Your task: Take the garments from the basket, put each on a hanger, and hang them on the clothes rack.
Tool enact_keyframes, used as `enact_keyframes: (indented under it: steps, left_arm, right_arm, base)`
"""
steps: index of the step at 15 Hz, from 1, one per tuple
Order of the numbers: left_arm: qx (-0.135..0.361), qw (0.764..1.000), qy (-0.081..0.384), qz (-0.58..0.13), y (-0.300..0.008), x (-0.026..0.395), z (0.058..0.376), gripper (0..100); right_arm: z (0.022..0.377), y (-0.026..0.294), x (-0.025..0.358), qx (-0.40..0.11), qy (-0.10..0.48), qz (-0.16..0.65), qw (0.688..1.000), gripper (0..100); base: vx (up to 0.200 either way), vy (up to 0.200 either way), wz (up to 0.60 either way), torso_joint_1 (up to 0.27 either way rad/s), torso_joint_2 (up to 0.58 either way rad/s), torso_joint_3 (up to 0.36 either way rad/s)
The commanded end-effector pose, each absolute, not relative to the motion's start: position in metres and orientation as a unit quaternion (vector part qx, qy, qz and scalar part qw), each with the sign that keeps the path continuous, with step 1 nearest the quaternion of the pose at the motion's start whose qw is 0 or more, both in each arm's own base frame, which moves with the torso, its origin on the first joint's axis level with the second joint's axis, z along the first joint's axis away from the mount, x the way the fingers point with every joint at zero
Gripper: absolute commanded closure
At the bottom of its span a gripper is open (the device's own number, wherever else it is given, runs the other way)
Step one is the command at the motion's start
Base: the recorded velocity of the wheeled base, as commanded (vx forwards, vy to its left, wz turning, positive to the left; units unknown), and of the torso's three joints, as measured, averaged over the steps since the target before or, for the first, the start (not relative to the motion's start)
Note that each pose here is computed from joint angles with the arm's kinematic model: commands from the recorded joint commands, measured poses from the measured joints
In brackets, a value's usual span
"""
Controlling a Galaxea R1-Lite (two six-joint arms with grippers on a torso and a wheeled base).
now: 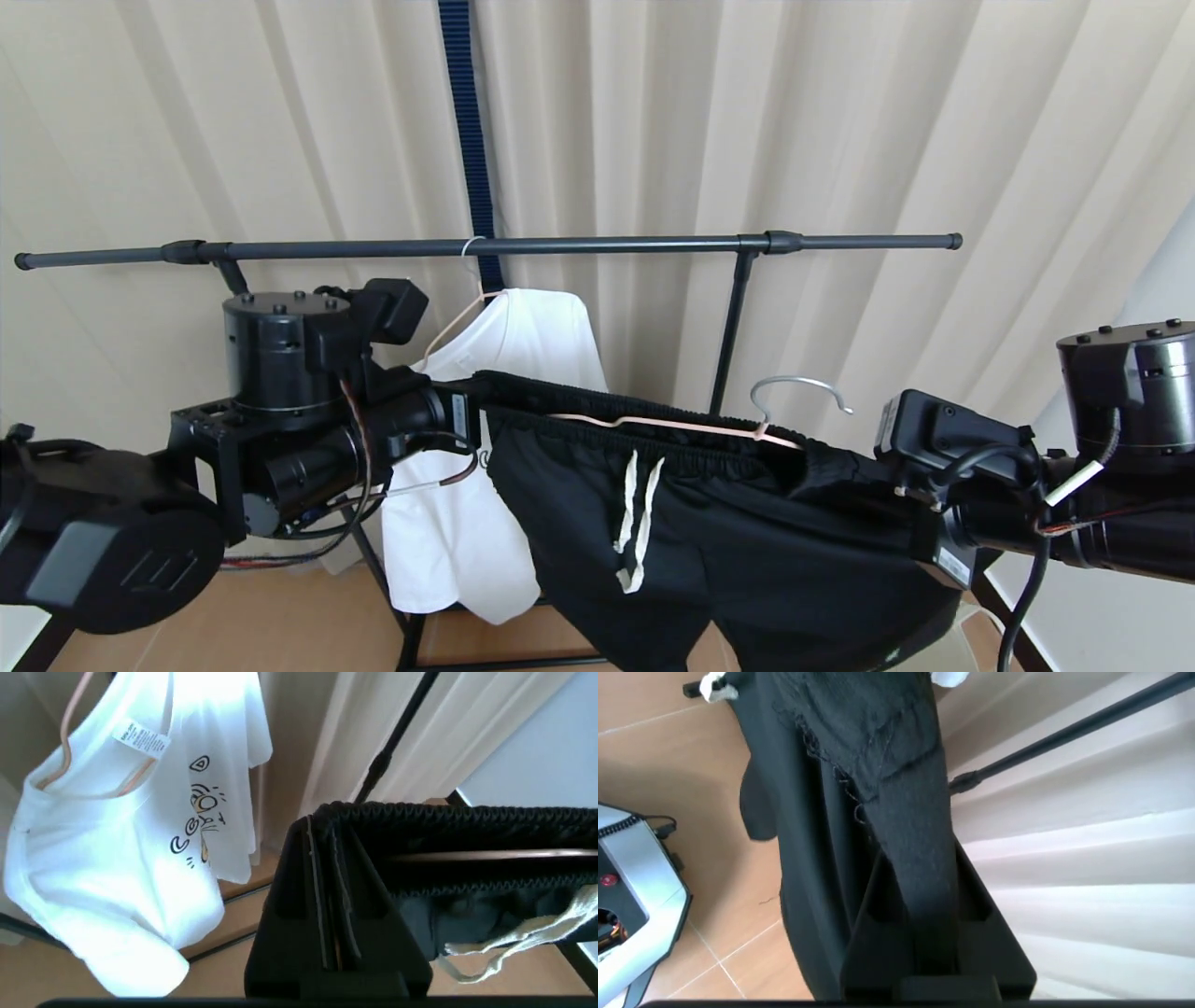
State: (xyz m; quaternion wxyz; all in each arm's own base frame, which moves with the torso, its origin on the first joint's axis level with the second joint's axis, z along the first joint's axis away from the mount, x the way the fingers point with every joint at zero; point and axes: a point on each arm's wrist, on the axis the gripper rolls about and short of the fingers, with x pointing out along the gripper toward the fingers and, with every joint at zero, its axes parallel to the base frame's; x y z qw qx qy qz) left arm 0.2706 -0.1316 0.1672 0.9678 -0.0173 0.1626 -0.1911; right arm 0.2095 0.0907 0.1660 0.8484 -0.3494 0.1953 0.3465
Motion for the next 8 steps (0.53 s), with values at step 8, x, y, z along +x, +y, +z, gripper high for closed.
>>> enact_keyframes:
  steps: [8]
  left_arm:
    - [0.026, 0.957, 0.148, -0.249, -0.162, 0.246, 0.218, 100]
  right_arm:
    - [0.145, 0.101, 0.237, -0.358, 0.226, 0.319, 0.848, 100]
  base:
    - [0.000, 0.000, 0.00, 0.000, 0.00, 0.000]
